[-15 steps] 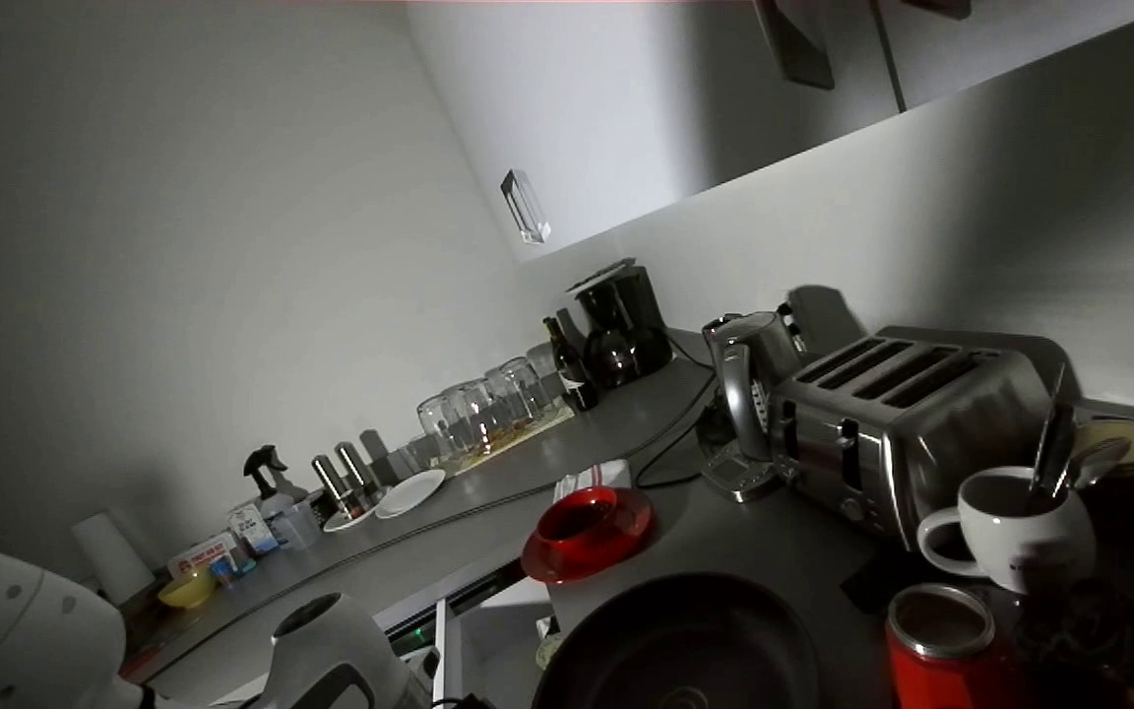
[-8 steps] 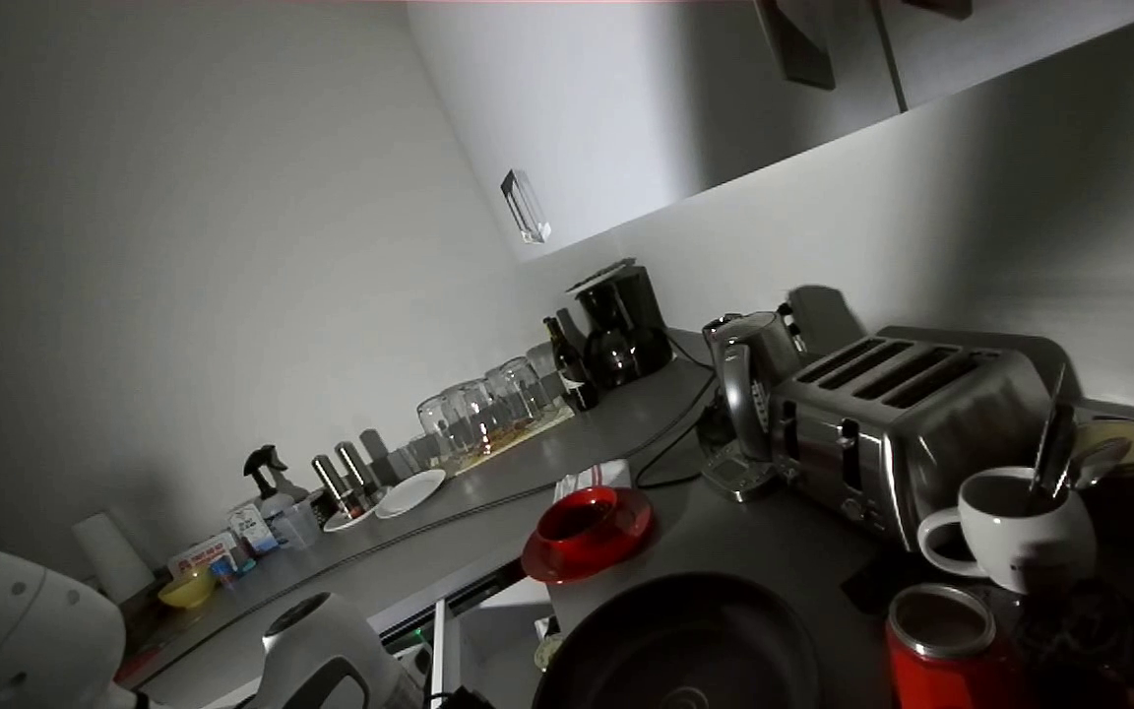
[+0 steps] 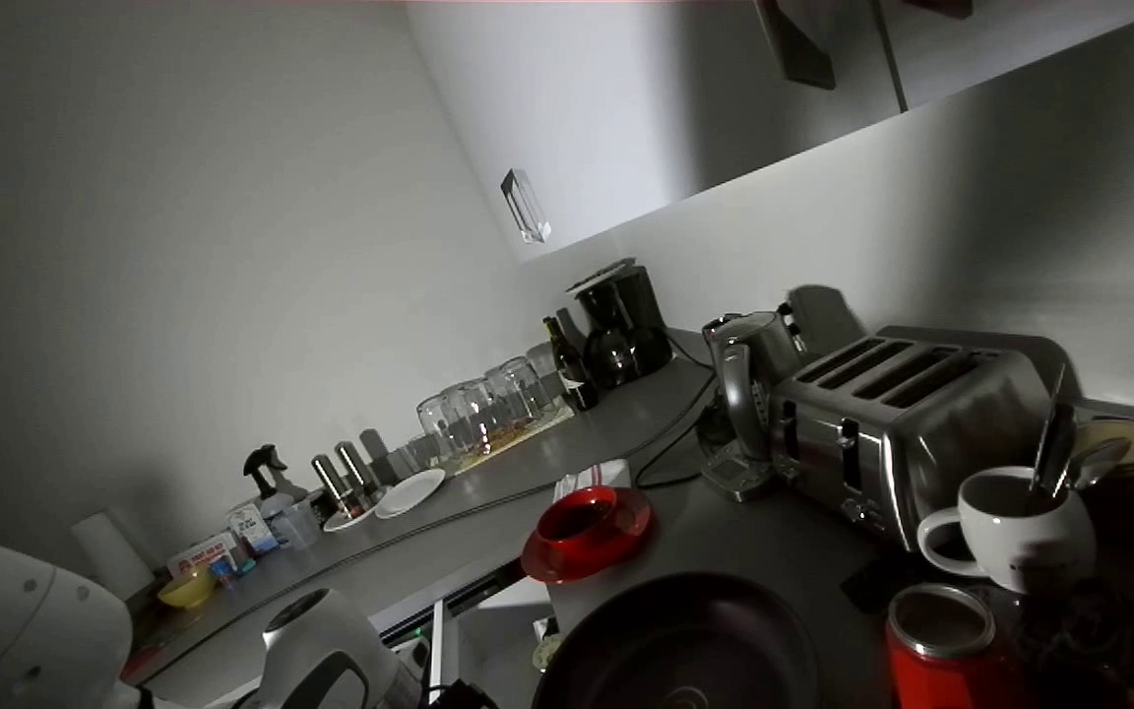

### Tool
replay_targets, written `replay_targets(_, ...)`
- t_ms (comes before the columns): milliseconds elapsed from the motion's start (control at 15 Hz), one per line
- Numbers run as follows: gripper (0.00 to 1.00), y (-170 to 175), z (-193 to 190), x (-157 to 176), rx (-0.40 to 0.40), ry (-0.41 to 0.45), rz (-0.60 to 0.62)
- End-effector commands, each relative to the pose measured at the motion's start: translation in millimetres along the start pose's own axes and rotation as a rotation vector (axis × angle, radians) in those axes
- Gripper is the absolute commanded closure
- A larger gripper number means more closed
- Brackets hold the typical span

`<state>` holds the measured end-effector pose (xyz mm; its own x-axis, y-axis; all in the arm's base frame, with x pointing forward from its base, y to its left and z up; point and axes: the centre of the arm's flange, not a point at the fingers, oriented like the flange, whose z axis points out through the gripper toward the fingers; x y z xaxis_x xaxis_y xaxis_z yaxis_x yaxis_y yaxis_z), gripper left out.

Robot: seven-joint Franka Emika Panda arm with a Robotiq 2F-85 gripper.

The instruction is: Put the clear jar in the open drawer

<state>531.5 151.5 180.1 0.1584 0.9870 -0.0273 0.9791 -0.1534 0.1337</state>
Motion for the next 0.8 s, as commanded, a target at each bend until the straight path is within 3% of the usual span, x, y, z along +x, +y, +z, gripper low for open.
replay_targets(0, 0.94, 4.4, 25.6, 18.8, 0.01, 0.032, 0.015)
replay_targets(400, 0.94, 26.6, 35.9, 28.9, -0.021, 0.036, 0.031)
replay_targets(733, 0.94, 44.0, 61.7, 25.8, -0.001, 0.035, 0.083)
